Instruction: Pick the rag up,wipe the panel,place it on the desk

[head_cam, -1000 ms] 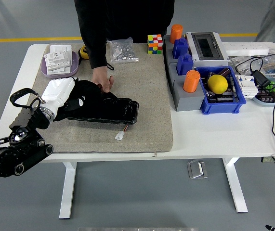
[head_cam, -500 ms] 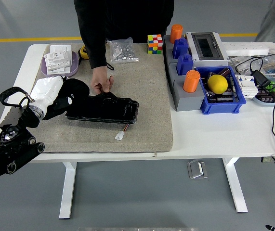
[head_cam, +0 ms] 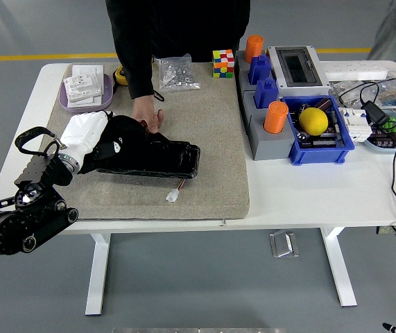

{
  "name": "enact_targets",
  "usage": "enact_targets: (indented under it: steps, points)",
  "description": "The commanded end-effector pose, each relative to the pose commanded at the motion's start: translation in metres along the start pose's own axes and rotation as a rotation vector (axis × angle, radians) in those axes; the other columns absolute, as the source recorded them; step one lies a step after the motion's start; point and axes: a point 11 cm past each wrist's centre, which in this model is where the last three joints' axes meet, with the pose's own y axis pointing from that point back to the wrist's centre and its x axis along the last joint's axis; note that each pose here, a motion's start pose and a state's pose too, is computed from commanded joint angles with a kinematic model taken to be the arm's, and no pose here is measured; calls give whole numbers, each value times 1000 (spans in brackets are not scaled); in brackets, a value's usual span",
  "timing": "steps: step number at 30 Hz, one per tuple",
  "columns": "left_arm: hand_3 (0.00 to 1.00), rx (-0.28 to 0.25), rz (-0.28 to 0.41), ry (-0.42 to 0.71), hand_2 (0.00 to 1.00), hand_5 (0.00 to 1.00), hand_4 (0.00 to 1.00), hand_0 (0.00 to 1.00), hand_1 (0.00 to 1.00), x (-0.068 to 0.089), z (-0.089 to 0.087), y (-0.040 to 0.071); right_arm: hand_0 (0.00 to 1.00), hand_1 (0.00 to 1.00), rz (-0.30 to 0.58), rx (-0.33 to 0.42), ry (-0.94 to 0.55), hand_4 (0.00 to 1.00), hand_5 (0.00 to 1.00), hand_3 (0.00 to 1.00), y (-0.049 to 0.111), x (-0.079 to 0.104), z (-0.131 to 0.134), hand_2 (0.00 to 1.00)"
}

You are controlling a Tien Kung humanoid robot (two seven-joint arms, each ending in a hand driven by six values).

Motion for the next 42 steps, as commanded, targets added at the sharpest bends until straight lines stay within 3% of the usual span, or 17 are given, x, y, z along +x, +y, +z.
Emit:
enact_targets:
  steps: [12,33,42]
  points:
    - [469,-67,-47,7,532,2,236,231,144,-16,33,3,779,660,3,-5,-1,998,559,639,0,3,2,714]
    - [472,-255,-109,-19,532,2,232,231,143,-32,113,13,779,660,8,-2,12,998,560,639,2,7,0,714]
    - [472,-289,-127,-24,532,2,232,231,143,-39,128,17,779,661,10,-2,18,998,561,640,2,8,-1,714]
